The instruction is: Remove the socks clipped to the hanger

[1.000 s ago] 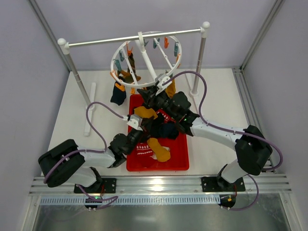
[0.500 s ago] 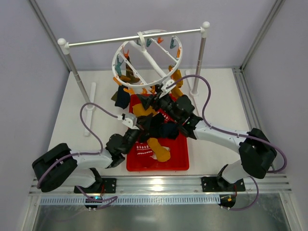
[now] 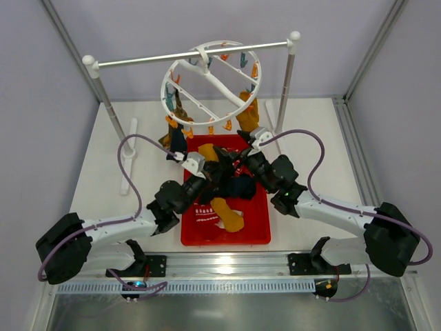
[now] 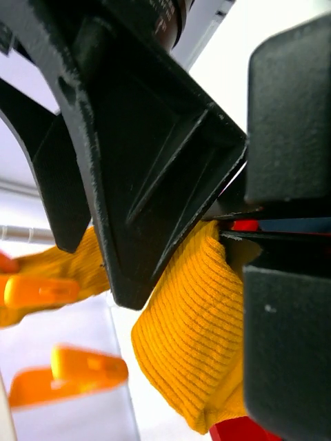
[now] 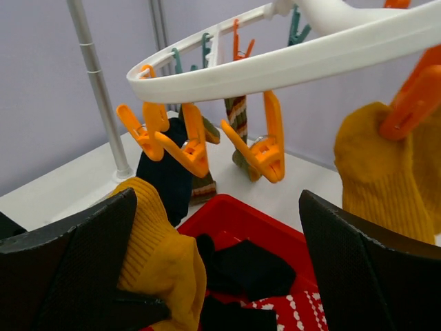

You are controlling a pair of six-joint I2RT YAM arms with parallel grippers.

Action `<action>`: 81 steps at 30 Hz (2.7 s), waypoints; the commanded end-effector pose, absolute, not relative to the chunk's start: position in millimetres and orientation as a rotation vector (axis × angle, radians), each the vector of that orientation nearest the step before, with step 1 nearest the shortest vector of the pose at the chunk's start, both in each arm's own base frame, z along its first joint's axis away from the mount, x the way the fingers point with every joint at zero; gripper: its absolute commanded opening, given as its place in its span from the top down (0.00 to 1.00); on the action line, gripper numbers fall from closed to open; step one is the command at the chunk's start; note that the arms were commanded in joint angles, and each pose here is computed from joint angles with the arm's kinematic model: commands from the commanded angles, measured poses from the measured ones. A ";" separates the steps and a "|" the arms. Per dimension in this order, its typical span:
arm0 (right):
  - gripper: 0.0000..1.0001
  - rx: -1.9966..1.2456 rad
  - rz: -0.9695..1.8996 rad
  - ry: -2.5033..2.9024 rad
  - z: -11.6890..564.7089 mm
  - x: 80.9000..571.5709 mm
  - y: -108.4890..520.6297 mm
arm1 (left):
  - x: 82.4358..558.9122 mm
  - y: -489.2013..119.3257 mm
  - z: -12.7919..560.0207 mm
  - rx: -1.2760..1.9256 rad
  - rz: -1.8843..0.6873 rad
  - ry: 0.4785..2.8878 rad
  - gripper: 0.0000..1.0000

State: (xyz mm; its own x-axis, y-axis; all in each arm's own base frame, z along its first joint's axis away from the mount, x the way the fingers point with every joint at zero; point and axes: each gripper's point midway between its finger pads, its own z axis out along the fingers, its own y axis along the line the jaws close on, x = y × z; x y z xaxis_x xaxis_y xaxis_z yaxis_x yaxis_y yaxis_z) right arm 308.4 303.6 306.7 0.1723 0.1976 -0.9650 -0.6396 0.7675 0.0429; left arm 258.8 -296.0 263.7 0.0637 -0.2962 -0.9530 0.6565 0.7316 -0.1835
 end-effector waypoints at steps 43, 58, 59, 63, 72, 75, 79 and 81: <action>0.00 0.074 0.358 1.218 311.0 297.8 157.1 | 288.8 -337.0 186.9 0.632 -0.540 1.875 0.00; 0.00 0.114 0.351 1.233 299.8 325.8 136.6 | 301.9 -336.1 239.6 0.274 -0.761 1.492 0.00; 0.00 0.118 0.347 1.241 296.8 329.6 133.0 | 304.2 -335.5 240.1 0.251 -0.763 1.476 0.00; 0.00 0.128 0.363 1.253 291.5 336.8 124.4 | 314.1 -344.6 252.4 0.188 -0.804 1.403 0.00; 0.00 0.131 0.335 1.246 289.0 332.0 109.0 | 346.1 -365.2 264.2 0.083 -0.814 1.279 0.00; 0.00 0.126 0.318 1.254 288.7 331.5 105.9 | 365.8 -365.0 274.3 0.028 -0.815 1.268 0.00; 0.00 0.123 0.298 1.253 288.5 330.1 101.9 | 385.9 -370.3 282.1 0.006 -0.840 1.263 0.00; 0.00 0.125 0.289 1.250 287.9 328.9 99.3 | 394.5 -375.5 283.5 0.008 -0.861 1.258 0.00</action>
